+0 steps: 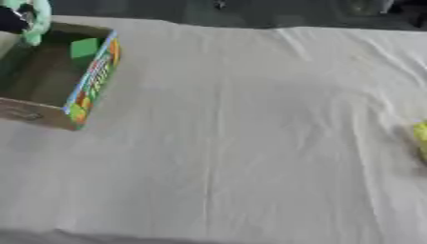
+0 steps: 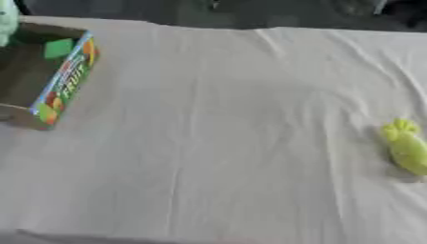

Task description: Pick up the objects with one hand, pass them to the other hand, and then place them into the box on the other side of the table.

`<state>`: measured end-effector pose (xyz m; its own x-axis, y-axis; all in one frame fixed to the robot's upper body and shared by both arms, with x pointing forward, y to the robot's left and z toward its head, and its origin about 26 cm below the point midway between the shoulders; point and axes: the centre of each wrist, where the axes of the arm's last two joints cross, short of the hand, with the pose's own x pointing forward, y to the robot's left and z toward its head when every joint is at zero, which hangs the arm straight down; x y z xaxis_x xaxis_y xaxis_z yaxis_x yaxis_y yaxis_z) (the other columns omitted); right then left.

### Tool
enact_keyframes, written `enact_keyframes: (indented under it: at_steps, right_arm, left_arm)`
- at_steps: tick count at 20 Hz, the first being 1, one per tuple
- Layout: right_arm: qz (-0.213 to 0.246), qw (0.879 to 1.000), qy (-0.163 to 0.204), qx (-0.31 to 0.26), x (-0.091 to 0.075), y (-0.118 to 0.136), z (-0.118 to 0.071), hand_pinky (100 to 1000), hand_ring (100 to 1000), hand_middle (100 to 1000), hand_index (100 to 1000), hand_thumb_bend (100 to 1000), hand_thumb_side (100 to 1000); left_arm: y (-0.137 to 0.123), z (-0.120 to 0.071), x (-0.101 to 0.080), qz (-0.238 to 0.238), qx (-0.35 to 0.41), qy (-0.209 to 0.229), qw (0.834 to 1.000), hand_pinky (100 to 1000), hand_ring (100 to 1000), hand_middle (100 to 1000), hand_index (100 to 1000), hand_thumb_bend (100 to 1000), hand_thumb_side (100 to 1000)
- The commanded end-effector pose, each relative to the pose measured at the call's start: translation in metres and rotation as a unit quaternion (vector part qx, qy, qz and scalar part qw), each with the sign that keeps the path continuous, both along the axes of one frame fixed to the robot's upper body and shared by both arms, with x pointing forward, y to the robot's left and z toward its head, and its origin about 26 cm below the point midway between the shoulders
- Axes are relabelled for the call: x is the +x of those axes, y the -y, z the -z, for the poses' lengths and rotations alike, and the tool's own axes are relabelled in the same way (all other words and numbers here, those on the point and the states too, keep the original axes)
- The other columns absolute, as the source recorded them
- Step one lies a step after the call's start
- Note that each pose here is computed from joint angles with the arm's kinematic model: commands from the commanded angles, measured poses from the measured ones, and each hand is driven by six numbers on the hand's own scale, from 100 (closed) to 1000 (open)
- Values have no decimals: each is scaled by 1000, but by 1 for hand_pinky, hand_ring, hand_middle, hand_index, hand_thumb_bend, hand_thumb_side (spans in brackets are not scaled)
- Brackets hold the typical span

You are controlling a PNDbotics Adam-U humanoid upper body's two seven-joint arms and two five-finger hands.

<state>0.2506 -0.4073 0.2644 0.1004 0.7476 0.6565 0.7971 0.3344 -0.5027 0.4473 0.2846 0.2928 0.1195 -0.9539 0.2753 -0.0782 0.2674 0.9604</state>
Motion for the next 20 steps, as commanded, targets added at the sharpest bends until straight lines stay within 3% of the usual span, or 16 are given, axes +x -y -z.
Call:
enact_keyframes:
  at_steps: [1, 9, 14, 16, 19, 20]
  right_arm:
    - [256, 966, 41, 0, -8, 8, -17, 808, 694, 779, 859, 100, 537]
    - [268, 963, 38, -5, -12, 14, -9, 809, 696, 779, 859, 100, 535]
    - [270, 962, 39, -8, -14, 16, -6, 810, 697, 780, 860, 100, 534]
    - [271, 962, 40, -9, -14, 16, -4, 810, 698, 780, 860, 100, 534]
    - [273, 961, 40, -10, -15, 17, -2, 810, 699, 781, 861, 100, 534]
    - [274, 961, 39, -11, -15, 17, -1, 811, 699, 781, 861, 100, 534]
  left_arm:
    - [-11, -10, 0, -14, 11, 13, 1000, 769, 733, 554, 363, 100, 187]
    - [-18, 10, 9, -37, 36, -8, 999, 771, 739, 566, 406, 102, 177]
    - [-25, 22, 15, -54, 52, -27, 997, 784, 754, 591, 465, 187, 172]
    - [-27, 27, 17, -59, 55, -34, 996, 791, 764, 610, 526, 222, 171]
    - [-29, 31, 19, -59, 61, -46, 995, 826, 800, 686, 741, 357, 172]
    - [-29, 32, 19, -59, 64, -51, 995, 839, 811, 710, 776, 396, 168]
